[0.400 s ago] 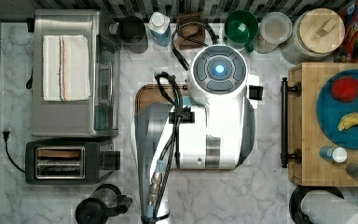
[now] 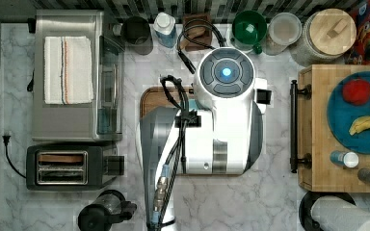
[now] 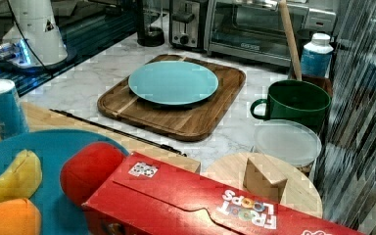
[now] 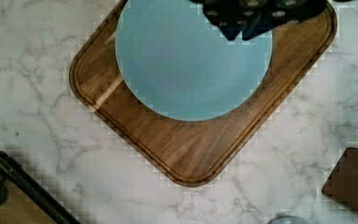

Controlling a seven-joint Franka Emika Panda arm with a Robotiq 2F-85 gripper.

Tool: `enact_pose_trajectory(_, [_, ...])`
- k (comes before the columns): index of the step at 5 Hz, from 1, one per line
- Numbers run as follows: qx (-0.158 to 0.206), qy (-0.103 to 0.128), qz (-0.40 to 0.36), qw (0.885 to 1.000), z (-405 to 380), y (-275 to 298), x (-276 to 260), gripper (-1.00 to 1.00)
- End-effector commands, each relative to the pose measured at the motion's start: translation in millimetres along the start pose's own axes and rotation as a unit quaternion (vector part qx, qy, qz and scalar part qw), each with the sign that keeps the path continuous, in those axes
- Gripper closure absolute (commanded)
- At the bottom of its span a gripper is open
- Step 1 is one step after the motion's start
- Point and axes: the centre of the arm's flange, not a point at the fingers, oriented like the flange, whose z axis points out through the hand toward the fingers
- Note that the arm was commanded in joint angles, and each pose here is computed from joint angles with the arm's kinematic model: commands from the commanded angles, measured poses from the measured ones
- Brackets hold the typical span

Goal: Pick up the toast.

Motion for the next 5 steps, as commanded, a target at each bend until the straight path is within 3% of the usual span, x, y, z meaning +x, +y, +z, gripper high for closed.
enact_pose_trajectory(1, [0.018,0.006,0.055,0.998,-13.1,-5.8,-47.8,1.0])
enact_pose_trajectory(5, [0.029,-0.004,0.179,0.983,-33.8,-57.4,-161.6,1.0])
